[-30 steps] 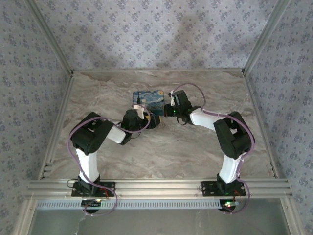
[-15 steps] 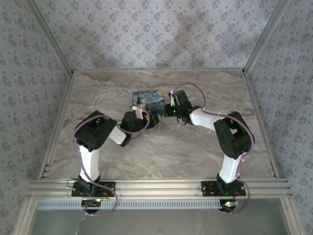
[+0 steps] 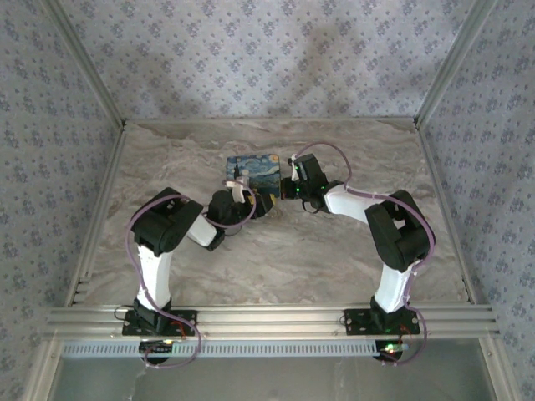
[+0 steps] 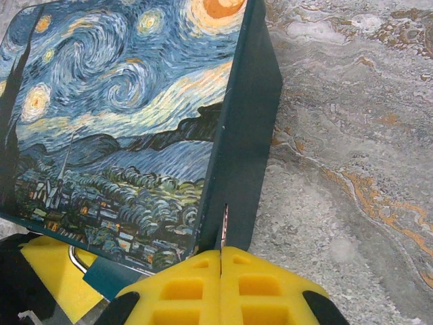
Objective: Unlock the padlock with the key
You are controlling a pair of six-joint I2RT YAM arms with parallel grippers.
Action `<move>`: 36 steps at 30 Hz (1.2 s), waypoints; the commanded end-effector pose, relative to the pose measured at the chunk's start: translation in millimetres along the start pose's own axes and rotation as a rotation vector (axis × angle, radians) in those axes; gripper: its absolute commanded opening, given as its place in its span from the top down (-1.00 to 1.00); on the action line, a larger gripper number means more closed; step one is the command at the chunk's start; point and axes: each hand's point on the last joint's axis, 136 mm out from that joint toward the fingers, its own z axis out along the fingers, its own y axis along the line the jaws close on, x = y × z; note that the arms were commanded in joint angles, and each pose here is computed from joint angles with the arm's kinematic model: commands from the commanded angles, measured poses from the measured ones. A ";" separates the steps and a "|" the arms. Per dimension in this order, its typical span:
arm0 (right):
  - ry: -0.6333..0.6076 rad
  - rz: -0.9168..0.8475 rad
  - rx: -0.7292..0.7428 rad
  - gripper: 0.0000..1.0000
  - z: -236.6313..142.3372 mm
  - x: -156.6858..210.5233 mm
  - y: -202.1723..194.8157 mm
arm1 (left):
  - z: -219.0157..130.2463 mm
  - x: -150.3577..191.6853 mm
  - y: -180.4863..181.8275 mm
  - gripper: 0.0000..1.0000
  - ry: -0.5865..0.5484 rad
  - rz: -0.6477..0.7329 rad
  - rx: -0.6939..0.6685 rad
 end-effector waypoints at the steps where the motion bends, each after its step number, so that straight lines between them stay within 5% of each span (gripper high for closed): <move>1: -0.012 -0.006 -0.022 1.00 -2.2 -3.4 9.2 | 2.4 0.2 -4.5 -0.32 -0.004 -0.012 0.046; 7: -0.010 -0.002 -0.021 1.00 -2.5 -2.6 7.4 | -2.2 1.7 2.0 -0.28 -0.007 -0.016 0.020; 19: -0.013 0.001 -0.021 1.00 -3.1 -2.4 7.4 | -4.2 0.2 13.6 0.10 -0.006 -0.055 -0.005; 25: -0.015 -0.001 -0.021 1.00 -4.2 -2.9 7.5 | -7.2 5.1 22.7 0.08 0.011 -0.065 -0.045; 36: -0.021 -0.001 -0.022 1.00 -7.4 -3.6 7.1 | -10.0 8.6 35.5 0.50 0.039 -0.079 -0.090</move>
